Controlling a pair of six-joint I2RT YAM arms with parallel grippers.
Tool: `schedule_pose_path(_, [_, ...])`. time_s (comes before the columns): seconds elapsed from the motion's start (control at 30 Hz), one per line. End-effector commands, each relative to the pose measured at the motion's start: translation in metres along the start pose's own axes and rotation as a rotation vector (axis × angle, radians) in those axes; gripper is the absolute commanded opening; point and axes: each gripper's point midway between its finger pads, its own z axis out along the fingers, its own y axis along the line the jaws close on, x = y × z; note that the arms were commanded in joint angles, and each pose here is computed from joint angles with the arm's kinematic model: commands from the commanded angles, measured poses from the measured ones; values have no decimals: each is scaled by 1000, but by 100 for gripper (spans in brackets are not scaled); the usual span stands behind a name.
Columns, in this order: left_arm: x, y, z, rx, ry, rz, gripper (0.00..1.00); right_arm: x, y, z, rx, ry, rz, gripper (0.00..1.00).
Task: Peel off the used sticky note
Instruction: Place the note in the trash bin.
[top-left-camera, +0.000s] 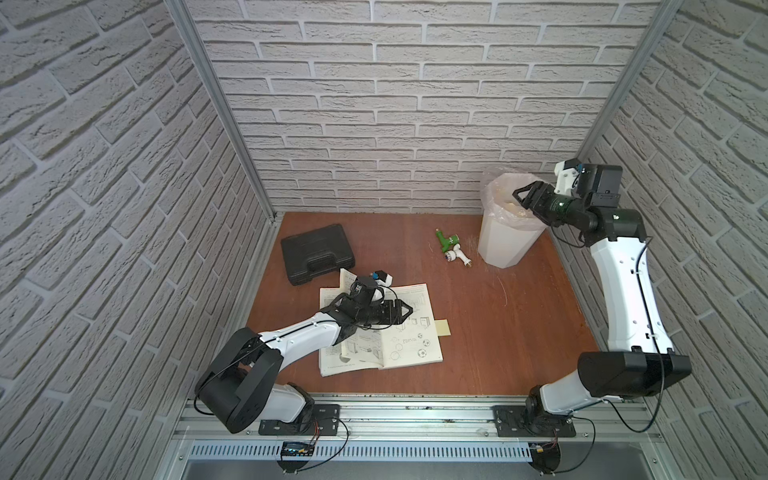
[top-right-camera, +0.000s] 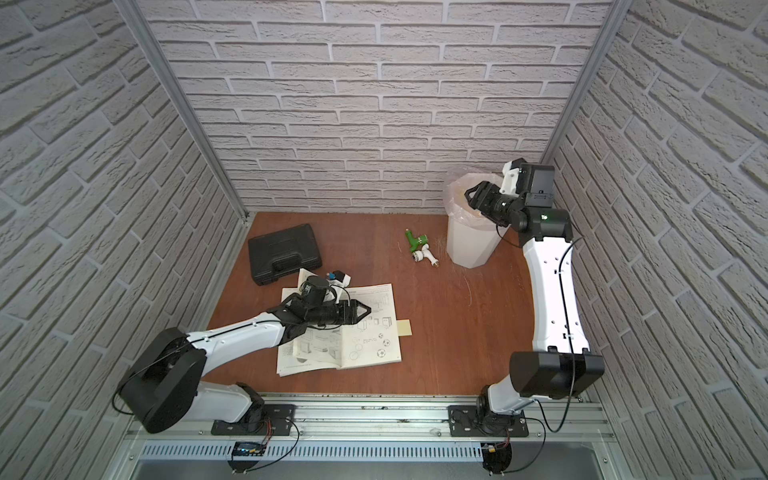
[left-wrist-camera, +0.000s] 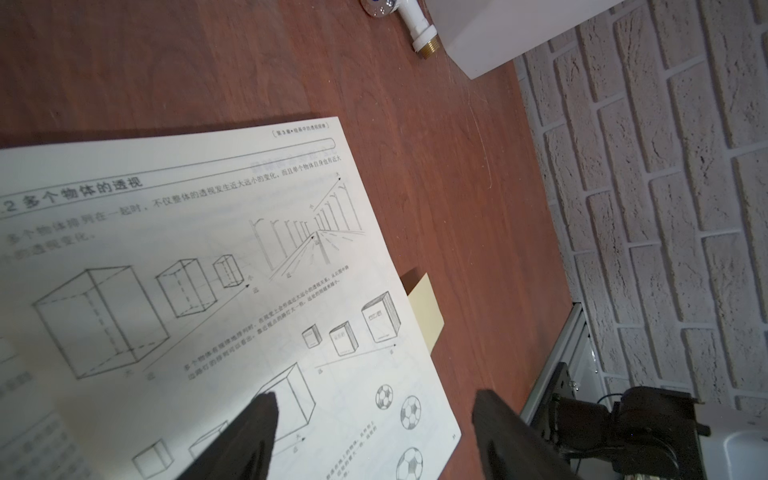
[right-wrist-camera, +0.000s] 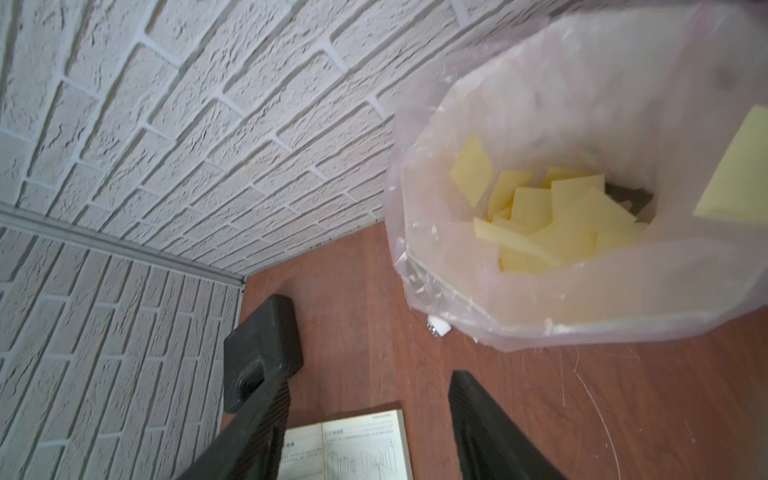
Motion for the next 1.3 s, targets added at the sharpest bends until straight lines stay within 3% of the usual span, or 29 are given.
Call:
schedule_pose_path(0.0, [1,8,-7,-23,-19,-1,78,26,10,4,-71,4,-30,67])
schedule_pose_path(0.4, [18,24,-27,-82,-19,-23,79,186,-9,39,-99,287,-83,67])
schedule_pose_path(0.67, [33,39,-39,-135,-22,-41,80,274,-18,55,-96,451,-135,67])
schedule_pose_path(1.07, [52,67,-43,-204,0,-91,80,359,-27,82,-88,639,-139,68])
schedule_pose_path(1.27, [55,73,-44,-218,1,-103,80,385,-29,95,-77,692,-136,68])
